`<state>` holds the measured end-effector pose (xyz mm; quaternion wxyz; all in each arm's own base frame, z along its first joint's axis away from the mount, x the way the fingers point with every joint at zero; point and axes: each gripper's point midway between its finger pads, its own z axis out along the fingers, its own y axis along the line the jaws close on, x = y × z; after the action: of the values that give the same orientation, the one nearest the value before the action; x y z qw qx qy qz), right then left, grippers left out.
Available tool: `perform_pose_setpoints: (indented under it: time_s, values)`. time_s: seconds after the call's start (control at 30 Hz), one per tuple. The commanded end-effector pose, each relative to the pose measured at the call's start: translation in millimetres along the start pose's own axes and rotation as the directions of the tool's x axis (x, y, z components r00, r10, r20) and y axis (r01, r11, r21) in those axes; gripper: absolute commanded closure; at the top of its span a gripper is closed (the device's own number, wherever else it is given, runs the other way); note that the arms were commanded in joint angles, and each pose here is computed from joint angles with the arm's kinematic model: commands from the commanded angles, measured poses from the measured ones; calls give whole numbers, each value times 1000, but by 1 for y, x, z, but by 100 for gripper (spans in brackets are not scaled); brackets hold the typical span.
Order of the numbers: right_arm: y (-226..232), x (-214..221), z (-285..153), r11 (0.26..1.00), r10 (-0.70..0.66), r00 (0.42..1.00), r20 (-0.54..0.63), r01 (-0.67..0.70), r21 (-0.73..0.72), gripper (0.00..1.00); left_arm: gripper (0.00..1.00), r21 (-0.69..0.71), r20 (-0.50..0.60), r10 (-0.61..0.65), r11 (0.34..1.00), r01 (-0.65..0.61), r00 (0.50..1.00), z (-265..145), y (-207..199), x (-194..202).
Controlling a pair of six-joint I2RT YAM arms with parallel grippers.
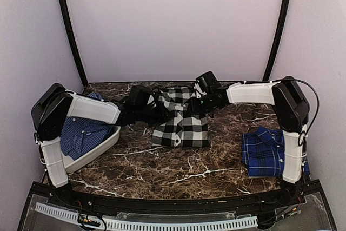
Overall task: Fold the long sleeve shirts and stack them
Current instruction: Fold the rectangle-folded shirt at the center of the board, then smooth out the 2/3-rectangle-folded shirt at the center of the board.
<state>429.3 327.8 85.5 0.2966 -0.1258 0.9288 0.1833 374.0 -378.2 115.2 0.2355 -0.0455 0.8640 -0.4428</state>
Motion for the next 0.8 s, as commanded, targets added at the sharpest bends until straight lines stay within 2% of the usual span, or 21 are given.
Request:
perform_pose_setpoints:
  time_s: [0.0, 0.17, 0.3, 0.47, 0.6, 0.77]
  values:
    - [-18, -17, 13, 999, 7, 1000, 2, -7, 47, 53, 88, -46, -81, 16, 999, -19, 997, 10, 16, 24]
    - [-17, -24, 18, 999, 3, 1000, -7, -3, 44, 49, 88, -109, -107, -10, 994, -2, 994, 15, 39, 42]
    - [-13, -39, 2, 999, -14, 1000, 23, 13, 47, 42, 86, -125, -81, -3, 992, -7, 997, 15, 39, 36]
    - [-11, -59, -28, 997, -36, 997, 72, 31, 75, 37, 82, -146, -29, 39, 988, -42, 999, 18, 28, 7]
    - [-10, -59, -47, 997, -28, 995, 92, 21, 78, 37, 82, -213, 38, 22, 977, -13, 999, 16, 50, -21]
    - [0, -48, -64, 999, -21, 995, 100, 16, 44, 37, 83, -260, 61, 10, 966, 6, 998, 21, 79, -48]
